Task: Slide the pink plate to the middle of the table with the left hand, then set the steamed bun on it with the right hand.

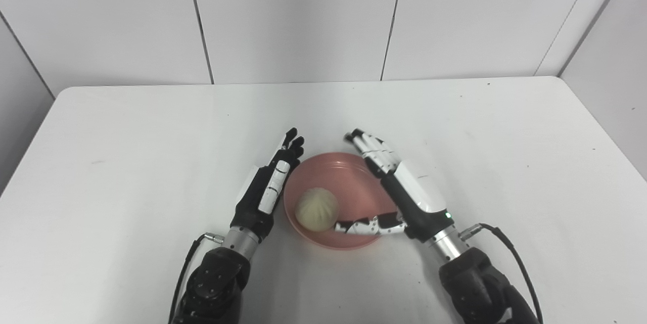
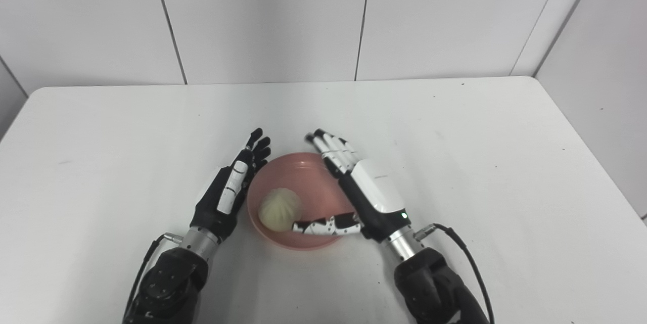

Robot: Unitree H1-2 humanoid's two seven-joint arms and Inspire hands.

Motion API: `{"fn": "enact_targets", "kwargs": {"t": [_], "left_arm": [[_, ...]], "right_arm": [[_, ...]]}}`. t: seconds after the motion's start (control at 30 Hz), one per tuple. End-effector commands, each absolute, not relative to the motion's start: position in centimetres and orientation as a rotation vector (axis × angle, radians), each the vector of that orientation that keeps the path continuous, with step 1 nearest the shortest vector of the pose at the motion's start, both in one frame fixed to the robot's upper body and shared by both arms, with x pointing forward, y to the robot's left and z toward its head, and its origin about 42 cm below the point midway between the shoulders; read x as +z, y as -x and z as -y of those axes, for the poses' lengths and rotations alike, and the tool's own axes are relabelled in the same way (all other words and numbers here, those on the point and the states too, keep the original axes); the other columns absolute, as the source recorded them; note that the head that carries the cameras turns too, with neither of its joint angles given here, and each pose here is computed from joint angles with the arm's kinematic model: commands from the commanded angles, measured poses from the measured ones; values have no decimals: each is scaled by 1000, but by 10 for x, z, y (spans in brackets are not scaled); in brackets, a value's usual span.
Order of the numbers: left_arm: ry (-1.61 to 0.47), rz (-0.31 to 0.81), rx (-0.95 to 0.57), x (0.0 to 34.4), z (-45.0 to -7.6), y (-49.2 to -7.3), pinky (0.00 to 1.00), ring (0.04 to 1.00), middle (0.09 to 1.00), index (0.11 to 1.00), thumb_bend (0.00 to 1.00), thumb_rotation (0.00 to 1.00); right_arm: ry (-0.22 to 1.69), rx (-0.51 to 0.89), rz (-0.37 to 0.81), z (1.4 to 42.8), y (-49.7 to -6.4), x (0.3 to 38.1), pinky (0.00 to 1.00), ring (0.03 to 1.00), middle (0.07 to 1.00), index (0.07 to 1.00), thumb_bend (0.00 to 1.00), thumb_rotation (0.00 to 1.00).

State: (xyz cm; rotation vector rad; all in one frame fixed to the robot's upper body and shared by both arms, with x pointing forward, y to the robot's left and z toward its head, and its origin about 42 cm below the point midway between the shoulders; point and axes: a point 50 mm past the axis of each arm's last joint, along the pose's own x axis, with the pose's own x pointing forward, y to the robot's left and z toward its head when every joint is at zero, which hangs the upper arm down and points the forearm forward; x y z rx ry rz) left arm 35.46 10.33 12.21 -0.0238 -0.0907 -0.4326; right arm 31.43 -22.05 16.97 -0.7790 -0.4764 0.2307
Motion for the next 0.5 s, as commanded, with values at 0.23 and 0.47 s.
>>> {"fn": "enact_targets", "kwargs": {"t": [0.23,0.47], "left_arm": [[11,131,-338,124,-124,-355,1000,1000,1000,1000,702,1000],[67,182,-274,124,-130,-353,1000,1000,1000,1000,612,1000]], "right_arm": [[472,67,383,236,-311,163,938,1000,1000,1000,627,834],[236,30,289,235,-309,156,969,1000,1000,1000,609,848]]}}
